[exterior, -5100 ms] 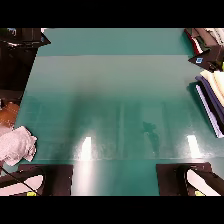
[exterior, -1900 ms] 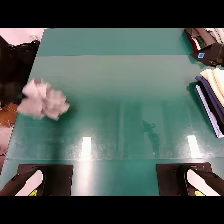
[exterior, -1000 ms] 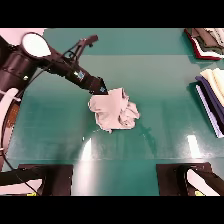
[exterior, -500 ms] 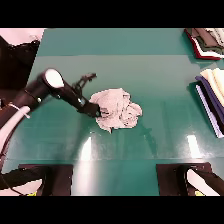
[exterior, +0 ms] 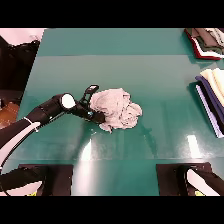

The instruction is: Fold the shirts.

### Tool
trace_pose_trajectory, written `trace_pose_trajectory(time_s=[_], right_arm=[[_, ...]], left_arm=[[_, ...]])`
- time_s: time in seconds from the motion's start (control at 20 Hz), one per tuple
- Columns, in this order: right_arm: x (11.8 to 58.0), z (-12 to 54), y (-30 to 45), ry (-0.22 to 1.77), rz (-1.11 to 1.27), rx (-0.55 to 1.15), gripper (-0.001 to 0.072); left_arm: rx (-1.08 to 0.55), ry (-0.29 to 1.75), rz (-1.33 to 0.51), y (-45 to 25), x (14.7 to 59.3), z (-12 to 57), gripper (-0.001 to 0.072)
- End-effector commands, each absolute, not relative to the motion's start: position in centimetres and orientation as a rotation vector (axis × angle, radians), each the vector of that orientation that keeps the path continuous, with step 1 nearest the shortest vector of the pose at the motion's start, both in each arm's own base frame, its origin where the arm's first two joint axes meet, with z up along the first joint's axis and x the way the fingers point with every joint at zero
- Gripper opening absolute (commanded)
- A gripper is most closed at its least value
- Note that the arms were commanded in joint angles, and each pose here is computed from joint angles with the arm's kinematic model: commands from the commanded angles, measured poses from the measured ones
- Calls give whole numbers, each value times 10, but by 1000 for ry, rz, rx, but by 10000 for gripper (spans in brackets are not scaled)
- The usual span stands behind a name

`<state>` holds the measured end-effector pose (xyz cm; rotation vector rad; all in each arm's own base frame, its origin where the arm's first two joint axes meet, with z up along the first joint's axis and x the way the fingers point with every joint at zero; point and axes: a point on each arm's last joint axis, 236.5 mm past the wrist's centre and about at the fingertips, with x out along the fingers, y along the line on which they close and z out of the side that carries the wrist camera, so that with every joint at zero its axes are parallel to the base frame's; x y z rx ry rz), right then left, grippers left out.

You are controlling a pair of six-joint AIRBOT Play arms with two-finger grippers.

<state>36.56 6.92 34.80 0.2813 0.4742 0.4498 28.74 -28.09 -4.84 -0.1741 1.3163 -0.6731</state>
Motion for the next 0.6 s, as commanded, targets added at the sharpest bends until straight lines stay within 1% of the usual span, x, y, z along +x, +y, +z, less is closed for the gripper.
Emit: trace_pose_trajectory(time_s=[0.0,0.1,0.2,0.35,0.5,0.55], right_arm=[[362,343,71,498,459,278,18],[359,335,74,537,473,275,18],[355,310,78,647,506,277,18],[350,252,93,851,572,317,18],[342,175,125,1063,646,376,30],[337,149,137,1132,671,385,182]], left_arm=[[-204,1291,-642,-282,295,-49,25],[-186,1309,-669,-279,293,-33,24],[-133,1256,-691,-263,304,12,24],[-33,1043,-648,-220,329,109,25],[22,808,-559,-176,337,201,25],[27,756,-542,-168,335,220,25]])
